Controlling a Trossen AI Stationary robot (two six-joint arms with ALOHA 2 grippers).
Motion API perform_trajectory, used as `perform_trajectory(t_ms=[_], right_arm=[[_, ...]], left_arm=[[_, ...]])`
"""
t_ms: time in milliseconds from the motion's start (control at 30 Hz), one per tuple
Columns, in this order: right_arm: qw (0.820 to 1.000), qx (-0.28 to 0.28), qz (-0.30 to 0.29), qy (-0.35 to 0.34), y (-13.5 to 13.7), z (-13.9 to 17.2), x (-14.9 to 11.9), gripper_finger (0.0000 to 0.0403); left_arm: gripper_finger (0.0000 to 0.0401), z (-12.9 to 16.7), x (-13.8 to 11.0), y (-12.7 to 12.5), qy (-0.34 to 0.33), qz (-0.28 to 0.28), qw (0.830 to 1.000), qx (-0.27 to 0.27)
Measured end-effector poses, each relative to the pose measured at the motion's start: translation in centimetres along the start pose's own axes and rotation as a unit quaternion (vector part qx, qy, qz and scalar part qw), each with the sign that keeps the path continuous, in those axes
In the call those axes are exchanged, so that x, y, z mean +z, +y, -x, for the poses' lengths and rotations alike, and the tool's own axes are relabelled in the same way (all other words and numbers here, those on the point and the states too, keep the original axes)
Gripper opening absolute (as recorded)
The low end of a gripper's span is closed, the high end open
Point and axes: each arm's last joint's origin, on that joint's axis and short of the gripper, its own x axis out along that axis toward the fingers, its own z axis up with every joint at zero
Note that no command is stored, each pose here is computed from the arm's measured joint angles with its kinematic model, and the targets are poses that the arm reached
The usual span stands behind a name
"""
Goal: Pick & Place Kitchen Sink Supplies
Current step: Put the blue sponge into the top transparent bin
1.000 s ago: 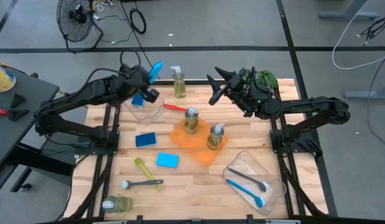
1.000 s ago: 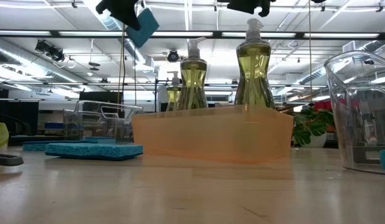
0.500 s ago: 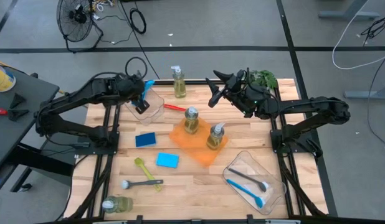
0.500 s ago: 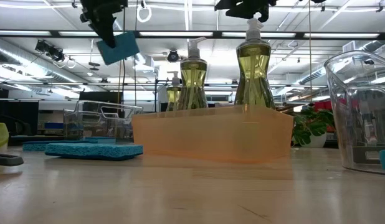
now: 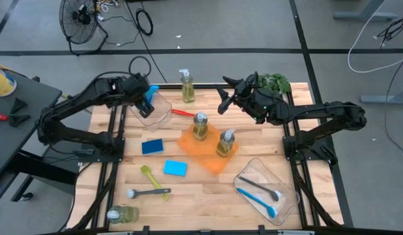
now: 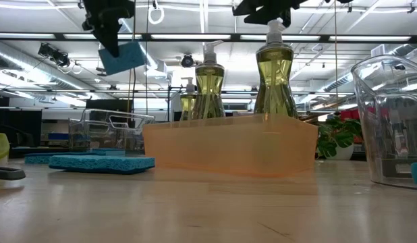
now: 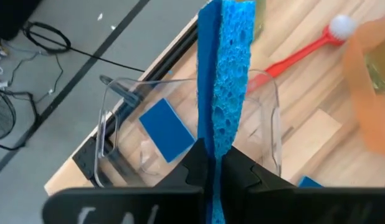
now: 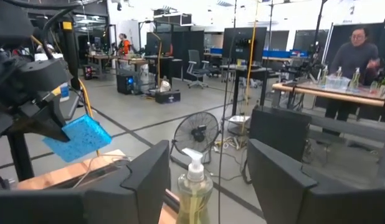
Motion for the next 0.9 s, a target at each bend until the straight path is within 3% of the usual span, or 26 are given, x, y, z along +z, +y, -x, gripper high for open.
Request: perform_trajectory(t_ms=[367,900], right_arm=[[0.999,0.001,-0.025,0.022,0.0,0.0,-0.5,0.0215],[0.999,0.001,-0.027,0.023,0.0,0.0,-0.5,0.0215]], left_arm=[[0.0018,-1.0,0.0,1.4,0.021,0.022,1.000,0.001],[0.0015,-9.4,-5.2,-0.5,0.122,0.007,0.993,0.007]])
